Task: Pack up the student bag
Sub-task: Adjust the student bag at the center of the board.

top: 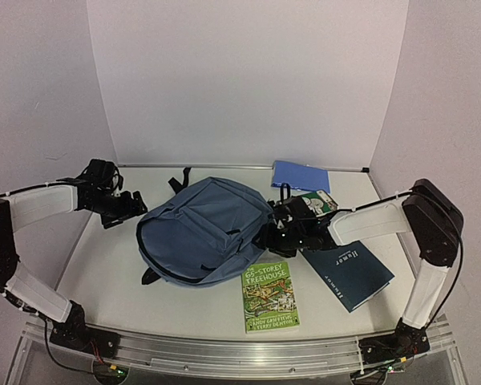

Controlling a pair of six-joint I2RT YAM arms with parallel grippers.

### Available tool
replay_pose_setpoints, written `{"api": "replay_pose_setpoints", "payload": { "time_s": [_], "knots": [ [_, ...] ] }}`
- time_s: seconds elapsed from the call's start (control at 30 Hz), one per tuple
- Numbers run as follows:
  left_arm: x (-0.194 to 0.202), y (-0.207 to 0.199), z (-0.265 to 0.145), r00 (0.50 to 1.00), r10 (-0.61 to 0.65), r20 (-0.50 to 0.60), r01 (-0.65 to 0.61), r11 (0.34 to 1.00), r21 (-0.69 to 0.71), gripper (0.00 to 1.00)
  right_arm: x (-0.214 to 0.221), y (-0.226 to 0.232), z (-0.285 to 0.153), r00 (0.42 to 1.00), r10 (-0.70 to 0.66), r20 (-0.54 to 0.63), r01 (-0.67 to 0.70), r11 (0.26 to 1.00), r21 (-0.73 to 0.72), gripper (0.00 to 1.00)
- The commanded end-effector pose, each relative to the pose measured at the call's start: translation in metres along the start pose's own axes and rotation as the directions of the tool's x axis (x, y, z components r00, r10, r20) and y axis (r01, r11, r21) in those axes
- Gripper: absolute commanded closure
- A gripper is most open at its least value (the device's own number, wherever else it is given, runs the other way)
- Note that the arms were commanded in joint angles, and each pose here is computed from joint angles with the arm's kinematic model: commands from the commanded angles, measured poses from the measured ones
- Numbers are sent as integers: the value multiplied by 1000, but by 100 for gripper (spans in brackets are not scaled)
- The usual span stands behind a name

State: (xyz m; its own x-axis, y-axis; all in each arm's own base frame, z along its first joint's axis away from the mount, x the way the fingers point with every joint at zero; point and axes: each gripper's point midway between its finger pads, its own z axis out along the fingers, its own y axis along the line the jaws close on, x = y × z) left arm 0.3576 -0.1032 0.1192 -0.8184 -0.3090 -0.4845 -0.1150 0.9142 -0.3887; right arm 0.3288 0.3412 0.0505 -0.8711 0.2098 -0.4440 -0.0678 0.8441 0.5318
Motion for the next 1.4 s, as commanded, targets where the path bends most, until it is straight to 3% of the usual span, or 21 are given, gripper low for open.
{"api": "replay_pose_setpoints", "payload": {
  "time_s": [0.0,0.03,0.17,0.27,0.37,0.47,0.6,0.67,0.77,0.83,0.97,1.1,1.2,1.37],
  "knots": [
    [6,13,19,998,17,-57,-20,998,-65,12,5,-6,11,1000,24,-5,-24,1000,20,49],
    [10,10,23,997,16,-74,-19,999,-47,16,5,-6,13,1000,23,-4,-23,1000,20,52],
    [25,5,32,992,2,-130,-1,1000,10,54,4,-6,25,1000,1,-7,-1,1000,27,64],
    [40,-1,32,985,-16,-172,28,997,67,82,-2,-1,32,999,-33,7,33,999,29,81],
    [59,-9,26,977,-38,-210,68,988,138,95,-19,7,35,995,-88,56,86,996,37,91],
    [87,-24,17,964,-28,-265,87,973,215,100,-45,15,41,983,-138,118,133,990,52,96],
    [135,-69,-3,929,104,-356,35,931,363,99,-81,13,50,969,-171,178,157,984,87,96],
    [155,-88,-12,905,155,-396,24,911,412,94,-96,15,54,958,-204,201,184,977,111,91],
    [170,-103,-27,890,180,-419,31,893,450,75,-111,17,49,942,-258,214,225,960,166,68],
    [166,-103,-35,904,154,-398,42,896,443,57,-117,17,37,934,-283,219,241,950,201,55],
    [145,-88,-49,947,86,-308,29,937,349,29,-120,16,4,928,-304,213,253,938,237,41],
    [121,-80,-55,972,38,-232,36,952,305,19,-103,28,-27,943,-284,174,252,950,184,40],
    [102,-84,-54,982,96,-162,-42,950,308,18,-80,46,-43,958,-252,136,238,965,107,42],
    [71,-65,-33,979,167,-118,-154,982,110,16,-36,60,-48,984,-171,54,168,984,56,48]
  ]
}}
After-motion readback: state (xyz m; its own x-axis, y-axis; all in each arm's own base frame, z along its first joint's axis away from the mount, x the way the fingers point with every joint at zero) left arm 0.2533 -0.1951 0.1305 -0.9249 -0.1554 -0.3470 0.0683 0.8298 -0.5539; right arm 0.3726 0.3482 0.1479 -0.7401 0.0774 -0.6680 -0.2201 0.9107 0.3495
